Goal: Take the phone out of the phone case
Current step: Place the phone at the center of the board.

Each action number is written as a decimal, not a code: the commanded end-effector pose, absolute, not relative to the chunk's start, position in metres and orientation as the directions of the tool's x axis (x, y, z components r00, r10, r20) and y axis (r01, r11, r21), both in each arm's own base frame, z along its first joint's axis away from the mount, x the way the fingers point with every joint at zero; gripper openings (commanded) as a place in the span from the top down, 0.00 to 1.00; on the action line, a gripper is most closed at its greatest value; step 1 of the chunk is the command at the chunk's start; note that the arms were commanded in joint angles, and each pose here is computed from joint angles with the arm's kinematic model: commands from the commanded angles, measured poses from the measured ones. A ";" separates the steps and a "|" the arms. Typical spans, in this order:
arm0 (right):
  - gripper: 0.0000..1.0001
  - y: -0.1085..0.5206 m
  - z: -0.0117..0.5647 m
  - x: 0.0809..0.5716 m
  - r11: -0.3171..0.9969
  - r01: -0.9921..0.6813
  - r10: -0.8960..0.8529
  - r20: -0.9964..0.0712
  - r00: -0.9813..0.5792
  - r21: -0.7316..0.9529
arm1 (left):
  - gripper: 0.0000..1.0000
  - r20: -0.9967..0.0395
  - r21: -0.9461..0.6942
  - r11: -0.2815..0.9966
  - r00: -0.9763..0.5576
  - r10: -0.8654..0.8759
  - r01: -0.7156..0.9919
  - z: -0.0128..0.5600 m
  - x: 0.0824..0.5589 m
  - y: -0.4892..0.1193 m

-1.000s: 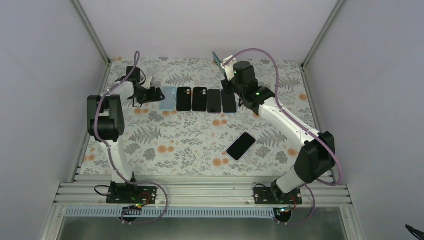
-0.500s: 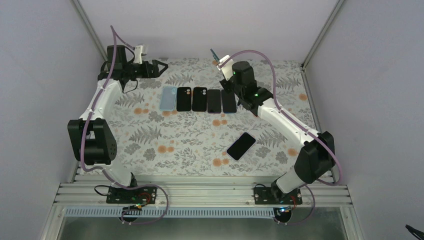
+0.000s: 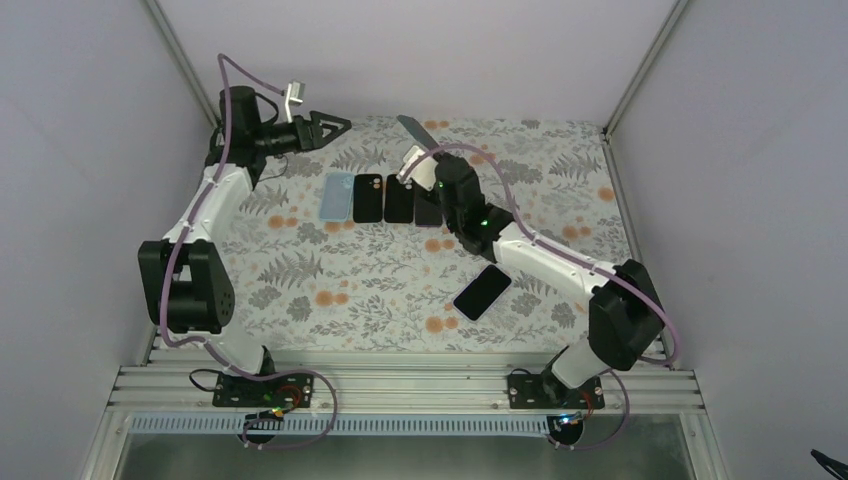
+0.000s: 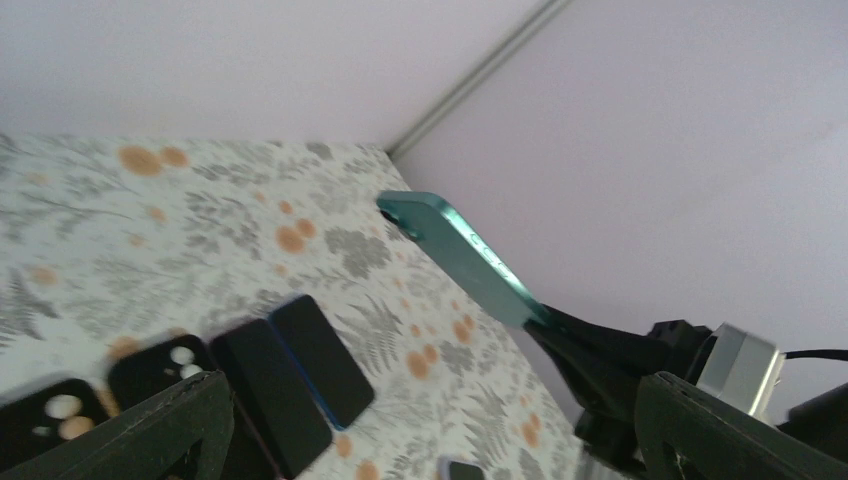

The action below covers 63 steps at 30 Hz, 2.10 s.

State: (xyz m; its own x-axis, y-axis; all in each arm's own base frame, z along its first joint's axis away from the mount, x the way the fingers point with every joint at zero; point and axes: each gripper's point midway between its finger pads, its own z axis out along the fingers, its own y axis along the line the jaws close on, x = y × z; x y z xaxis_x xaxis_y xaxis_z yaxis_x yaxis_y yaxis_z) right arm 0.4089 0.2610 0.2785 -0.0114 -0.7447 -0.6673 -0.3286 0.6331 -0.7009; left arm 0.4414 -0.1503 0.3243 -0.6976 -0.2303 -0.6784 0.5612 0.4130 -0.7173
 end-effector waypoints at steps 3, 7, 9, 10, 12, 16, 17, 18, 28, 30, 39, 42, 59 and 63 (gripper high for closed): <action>0.96 0.260 0.328 0.391 0.594 -0.084 -0.792 -0.599 0.117 -0.800 | 0.00 -0.604 -0.793 0.274 -0.765 -0.225 0.545 0.327 0.420 -0.171; 0.96 0.266 0.328 0.373 0.538 -0.007 -0.831 -0.532 0.165 -0.843 | 0.01 -0.557 -0.826 0.239 -0.802 -0.215 0.510 0.316 0.414 -0.182; 0.96 0.267 0.323 0.363 0.504 0.030 -0.851 -0.490 0.190 -0.863 | 0.01 -0.543 -0.836 0.229 -0.815 -0.203 0.499 0.311 0.410 -0.187; 0.96 0.267 0.324 0.359 0.496 0.055 -0.856 -0.477 0.202 -0.867 | 0.02 -0.535 -0.840 0.226 -0.822 -0.197 0.493 0.307 0.409 -0.190; 0.96 0.270 0.326 0.350 0.479 0.089 -0.863 -0.451 0.226 -0.873 | 0.02 -0.521 -0.848 0.220 -0.833 -0.187 0.482 0.301 0.406 -0.195; 0.96 0.274 0.324 0.340 0.455 0.118 -0.874 -0.418 0.247 -0.883 | 0.05 -0.504 -0.858 0.212 -0.847 -0.169 0.468 0.292 0.401 -0.205; 0.96 0.275 0.323 0.337 0.448 0.126 -0.877 -0.408 0.252 -0.885 | 0.06 -0.501 -0.860 0.213 -0.849 -0.168 0.464 0.291 0.401 -0.206; 0.96 0.276 0.324 0.335 0.444 0.137 -0.879 -0.401 0.258 -0.886 | 0.08 -0.497 -0.861 0.214 -0.852 -0.167 0.461 0.289 0.400 -0.208; 0.96 0.286 0.314 0.319 0.373 0.196 -0.908 -0.313 0.279 -0.907 | 0.23 -0.479 -0.873 0.188 -0.865 -0.150 0.450 0.284 0.395 -0.219; 0.96 0.289 0.310 0.318 0.363 0.192 -0.910 -0.304 0.281 -0.912 | 0.25 -0.478 -0.875 0.168 -0.866 -0.147 0.454 0.287 0.392 -0.220; 0.96 0.300 0.296 0.309 0.339 0.171 -0.912 -0.278 0.302 -0.925 | 0.32 -0.479 -0.878 0.108 -0.864 -0.155 0.467 0.296 0.387 -0.221; 0.96 0.303 0.290 0.306 0.326 0.166 -0.914 -0.266 0.306 -0.931 | 0.37 -0.475 -0.880 0.103 -0.866 -0.157 0.464 0.296 0.387 -0.222; 0.96 0.309 0.278 0.299 0.271 0.244 -0.933 -0.192 0.304 -0.931 | 0.81 -0.410 -0.912 0.095 -0.901 -0.143 0.399 0.280 0.383 -0.230; 0.94 0.309 0.276 0.299 0.261 0.256 -0.936 -0.180 0.301 -0.931 | 0.92 -0.398 -0.917 0.095 -0.906 -0.144 0.388 0.278 0.381 -0.230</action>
